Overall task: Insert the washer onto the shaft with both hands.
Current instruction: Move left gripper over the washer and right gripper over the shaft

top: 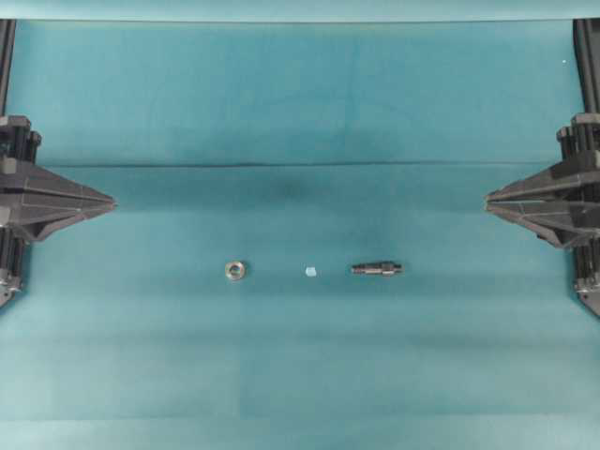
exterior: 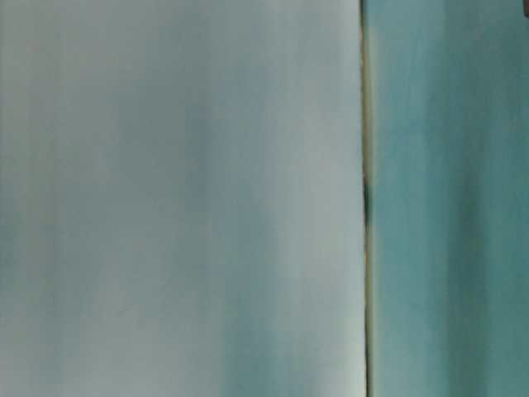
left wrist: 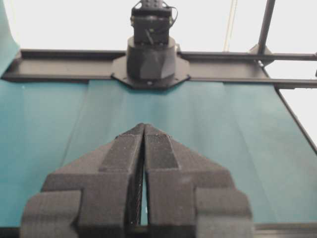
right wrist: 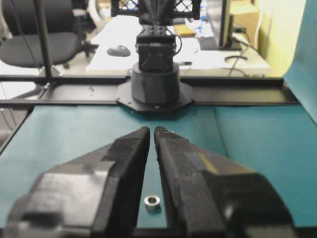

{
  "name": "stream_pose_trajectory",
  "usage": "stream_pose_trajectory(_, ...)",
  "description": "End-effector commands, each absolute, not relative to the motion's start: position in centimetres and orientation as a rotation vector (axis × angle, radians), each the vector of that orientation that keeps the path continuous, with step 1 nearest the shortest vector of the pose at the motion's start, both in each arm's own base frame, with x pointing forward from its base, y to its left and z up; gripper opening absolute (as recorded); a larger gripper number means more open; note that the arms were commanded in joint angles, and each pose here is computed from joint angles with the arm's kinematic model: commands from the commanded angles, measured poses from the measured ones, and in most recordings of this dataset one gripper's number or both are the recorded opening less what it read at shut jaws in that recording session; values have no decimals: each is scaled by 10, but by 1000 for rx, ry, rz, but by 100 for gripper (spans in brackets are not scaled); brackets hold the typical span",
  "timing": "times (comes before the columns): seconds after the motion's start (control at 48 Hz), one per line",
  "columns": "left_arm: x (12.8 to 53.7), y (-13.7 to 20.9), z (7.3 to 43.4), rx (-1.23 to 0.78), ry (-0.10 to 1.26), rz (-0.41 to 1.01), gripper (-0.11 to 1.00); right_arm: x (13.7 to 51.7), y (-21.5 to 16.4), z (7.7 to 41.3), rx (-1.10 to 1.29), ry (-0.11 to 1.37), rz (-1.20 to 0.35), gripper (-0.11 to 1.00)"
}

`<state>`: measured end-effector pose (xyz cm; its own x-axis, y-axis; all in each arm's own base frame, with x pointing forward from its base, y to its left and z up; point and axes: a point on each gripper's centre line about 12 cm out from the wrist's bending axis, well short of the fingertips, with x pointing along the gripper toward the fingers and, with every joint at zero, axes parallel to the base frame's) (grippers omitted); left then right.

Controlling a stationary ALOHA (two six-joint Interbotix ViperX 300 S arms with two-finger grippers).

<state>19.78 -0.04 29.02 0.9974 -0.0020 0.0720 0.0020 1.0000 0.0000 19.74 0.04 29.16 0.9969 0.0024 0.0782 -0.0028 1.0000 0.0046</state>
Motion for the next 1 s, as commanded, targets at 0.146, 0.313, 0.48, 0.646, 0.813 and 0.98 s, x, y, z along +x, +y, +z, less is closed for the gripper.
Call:
stream_pose_trajectory(0.146, 220, -4, 284, -56, -4, -20, 3, 206, -7, 283, 191, 36, -47, -8)
stream_pose_trajectory(0.313, 232, -4, 278, -66, 42, -19, 3, 206, -7, 268, 242, 176, -60, -10)
stream_pose_trajectory(0.48, 247, -5, 263, -83, 162, -15, 3, 209, -12, 259, 305, 276, -97, -10)
stream_pose_trajectory(0.646, 275, -8, 246, -85, 365, -12, 3, 215, -12, 242, 367, 408, -121, -10)
stream_pose_trajectory(0.813, 298, -15, 231, -61, 526, -29, 3, 225, -9, 225, 373, 547, -128, -10)
stream_pose_trajectory(0.98, 311, -18, 227, -56, 563, -34, 3, 242, -6, 209, 314, 696, -120, -10)
